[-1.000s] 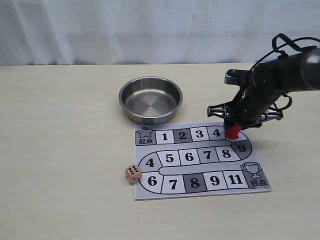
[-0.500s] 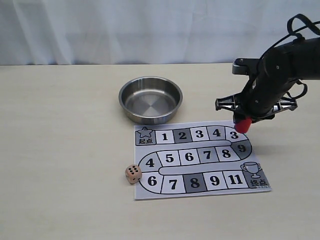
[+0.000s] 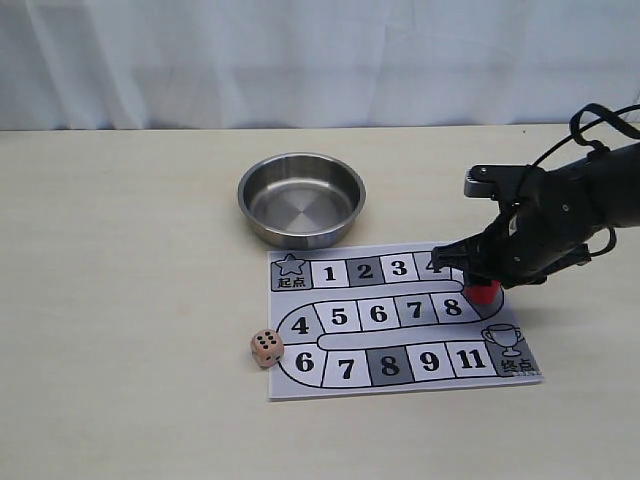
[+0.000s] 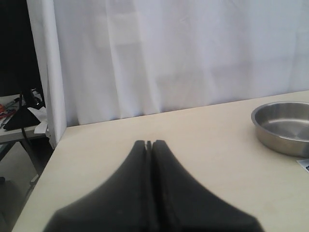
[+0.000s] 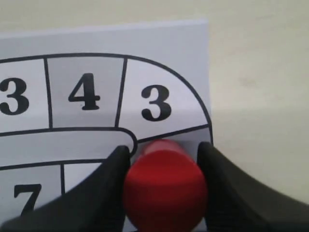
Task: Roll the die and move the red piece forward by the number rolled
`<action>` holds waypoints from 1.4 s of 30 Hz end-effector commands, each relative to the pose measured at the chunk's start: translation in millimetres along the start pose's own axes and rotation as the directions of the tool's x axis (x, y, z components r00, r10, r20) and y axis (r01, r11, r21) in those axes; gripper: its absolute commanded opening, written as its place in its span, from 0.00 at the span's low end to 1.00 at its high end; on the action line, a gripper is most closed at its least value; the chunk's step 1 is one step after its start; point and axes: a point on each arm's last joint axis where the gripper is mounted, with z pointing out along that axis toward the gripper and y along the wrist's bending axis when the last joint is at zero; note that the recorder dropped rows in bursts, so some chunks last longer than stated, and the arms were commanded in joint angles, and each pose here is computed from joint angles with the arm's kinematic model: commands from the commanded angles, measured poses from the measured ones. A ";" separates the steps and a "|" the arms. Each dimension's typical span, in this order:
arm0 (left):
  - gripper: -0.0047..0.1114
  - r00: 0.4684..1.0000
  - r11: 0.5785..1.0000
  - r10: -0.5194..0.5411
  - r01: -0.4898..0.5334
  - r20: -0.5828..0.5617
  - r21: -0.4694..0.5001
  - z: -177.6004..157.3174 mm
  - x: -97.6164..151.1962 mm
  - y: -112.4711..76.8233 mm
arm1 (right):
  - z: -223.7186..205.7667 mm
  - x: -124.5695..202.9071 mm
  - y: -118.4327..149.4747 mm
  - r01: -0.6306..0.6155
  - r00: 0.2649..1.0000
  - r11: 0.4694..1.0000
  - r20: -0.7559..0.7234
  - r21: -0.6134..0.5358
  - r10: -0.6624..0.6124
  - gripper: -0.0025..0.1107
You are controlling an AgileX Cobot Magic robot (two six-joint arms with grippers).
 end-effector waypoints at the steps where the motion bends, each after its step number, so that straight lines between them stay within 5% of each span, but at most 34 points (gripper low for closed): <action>1: 0.04 1.000 1.000 -0.002 0.002 -0.005 0.002 0.7 0.7 -0.1 | 1.8 3.4 -1.7 0.003 1.000 1.000 -0.011 0.004 -0.003 0.24; 8: 0.04 1.000 1.000 -0.002 0.002 -0.005 0.002 0.7 0.7 -0.1 | -0.4 -1.2 -0.9 0.001 1.000 1.000 0.005 0.001 -0.001 0.50; 17: 0.04 1.000 1.000 -0.002 0.002 -0.005 0.002 0.7 0.7 -0.1 | -28.7 -16.8 -2.6 -0.025 0.998 1.000 0.055 0.005 0.025 0.58; 19: 0.04 1.000 1.000 -0.002 0.002 -0.005 0.002 0.7 0.7 -0.1 | -44.5 -21.2 -4.7 -0.024 0.999 0.999 0.031 0.030 0.023 0.55; 26: 0.04 1.000 1.000 -0.002 0.002 -0.003 0.002 0.7 0.5 -0.1 | -91.9 -25.5 -20.0 0.075 0.994 0.988 -0.086 0.139 -0.063 0.07; 35: 0.04 1.000 1.000 -0.002 0.002 -0.003 0.002 0.7 0.5 -0.1 | -96.8 -17.8 -76.3 -0.009 0.978 0.997 -0.206 0.074 0.024 0.06; 42: 0.04 1.000 1.000 -0.002 0.002 -0.003 0.002 0.7 0.5 -0.1 | -96.8 -18.8 -73.8 -0.006 0.981 0.997 -0.192 -0.078 -0.009 0.06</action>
